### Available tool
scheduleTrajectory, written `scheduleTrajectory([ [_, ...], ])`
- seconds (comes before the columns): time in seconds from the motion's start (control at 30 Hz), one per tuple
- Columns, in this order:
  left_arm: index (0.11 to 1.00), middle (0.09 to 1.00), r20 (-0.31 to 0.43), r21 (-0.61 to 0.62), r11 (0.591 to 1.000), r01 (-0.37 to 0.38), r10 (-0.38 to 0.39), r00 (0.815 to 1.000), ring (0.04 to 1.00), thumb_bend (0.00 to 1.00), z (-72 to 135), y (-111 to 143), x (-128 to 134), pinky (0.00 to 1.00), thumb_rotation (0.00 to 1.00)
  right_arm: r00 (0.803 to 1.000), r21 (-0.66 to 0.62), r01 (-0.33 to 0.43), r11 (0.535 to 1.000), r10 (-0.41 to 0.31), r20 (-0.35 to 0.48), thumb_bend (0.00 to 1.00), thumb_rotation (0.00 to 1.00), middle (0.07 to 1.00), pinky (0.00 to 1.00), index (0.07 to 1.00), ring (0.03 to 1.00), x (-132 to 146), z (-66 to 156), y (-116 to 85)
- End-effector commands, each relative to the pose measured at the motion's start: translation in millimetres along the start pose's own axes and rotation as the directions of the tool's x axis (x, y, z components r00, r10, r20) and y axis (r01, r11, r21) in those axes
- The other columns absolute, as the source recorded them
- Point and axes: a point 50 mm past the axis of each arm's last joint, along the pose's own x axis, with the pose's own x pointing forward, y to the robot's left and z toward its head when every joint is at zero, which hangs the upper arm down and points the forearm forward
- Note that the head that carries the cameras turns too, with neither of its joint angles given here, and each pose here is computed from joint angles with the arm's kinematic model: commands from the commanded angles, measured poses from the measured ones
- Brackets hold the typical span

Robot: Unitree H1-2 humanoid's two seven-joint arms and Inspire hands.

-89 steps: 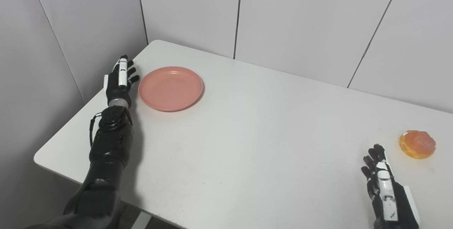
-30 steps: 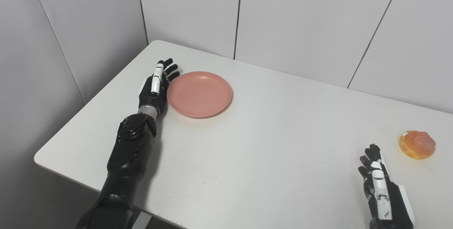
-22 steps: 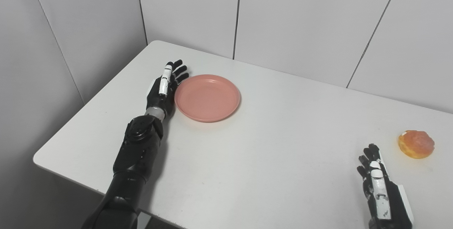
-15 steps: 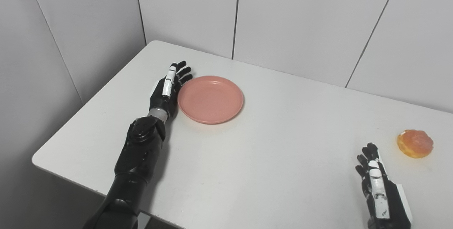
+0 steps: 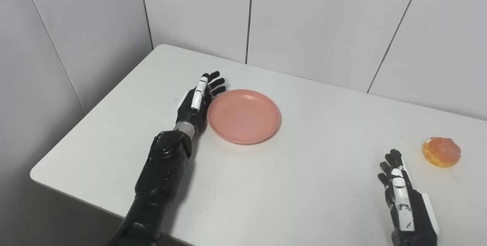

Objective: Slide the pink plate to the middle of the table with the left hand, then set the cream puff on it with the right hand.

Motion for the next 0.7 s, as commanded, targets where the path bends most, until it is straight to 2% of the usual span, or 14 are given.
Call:
scheduleTrajectory([
  [0.0, 0.840, 0.860, -0.053, -0.003, 1.000, 0.026, -0.026, 0.998, 0.851, 0.40, -9.4, -9.1, -3.5, 0.84, 1.00, 0.999, -0.004, 0.004, 1.000, -0.004, 0.054, 0.17, 1.00, 0.985, 0.98, 0.982, 0.975, 4.7, 15.2, 2.6],
  [0.2, 0.856, 0.876, -0.055, -0.013, 0.995, 0.097, -0.097, 0.994, 0.866, 0.39, -11.1, -27.1, -12.8, 0.85, 1.00, 0.998, -0.010, 0.011, 1.000, -0.010, 0.054, 0.17, 1.00, 0.982, 0.96, 0.980, 0.970, 5.1, 17.4, 5.0],
  [0.4, 0.845, 0.864, -0.077, -0.047, 0.991, 0.125, -0.129, 0.989, 0.861, 0.41, -14.3, -45.5, -24.5, 0.84, 1.00, 0.998, -0.007, 0.010, 1.000, -0.009, 0.062, 0.16, 1.00, 0.981, 0.96, 0.980, 0.968, 6.7, 18.2, 6.1],
  [0.53, 0.854, 0.869, -0.078, -0.094, 0.980, 0.175, -0.182, 0.980, 0.862, 0.40, -17.0, -65.1, -36.3, 0.85, 1.00, 0.998, -0.006, 0.005, 1.000, -0.004, 0.065, 0.17, 1.00, 0.982, 0.96, 0.982, 0.968, 7.4, 19.6, 7.4],
  [0.67, 0.856, 0.870, -0.077, -0.093, 0.975, 0.203, -0.210, 0.975, 0.864, 0.41, -16.3, -73.5, -43.9, 0.86, 1.00, 0.998, -0.007, 0.012, 1.000, -0.012, 0.060, 0.18, 1.00, 0.979, 0.95, 0.979, 0.965, 8.0, 21.0, 9.1],
])
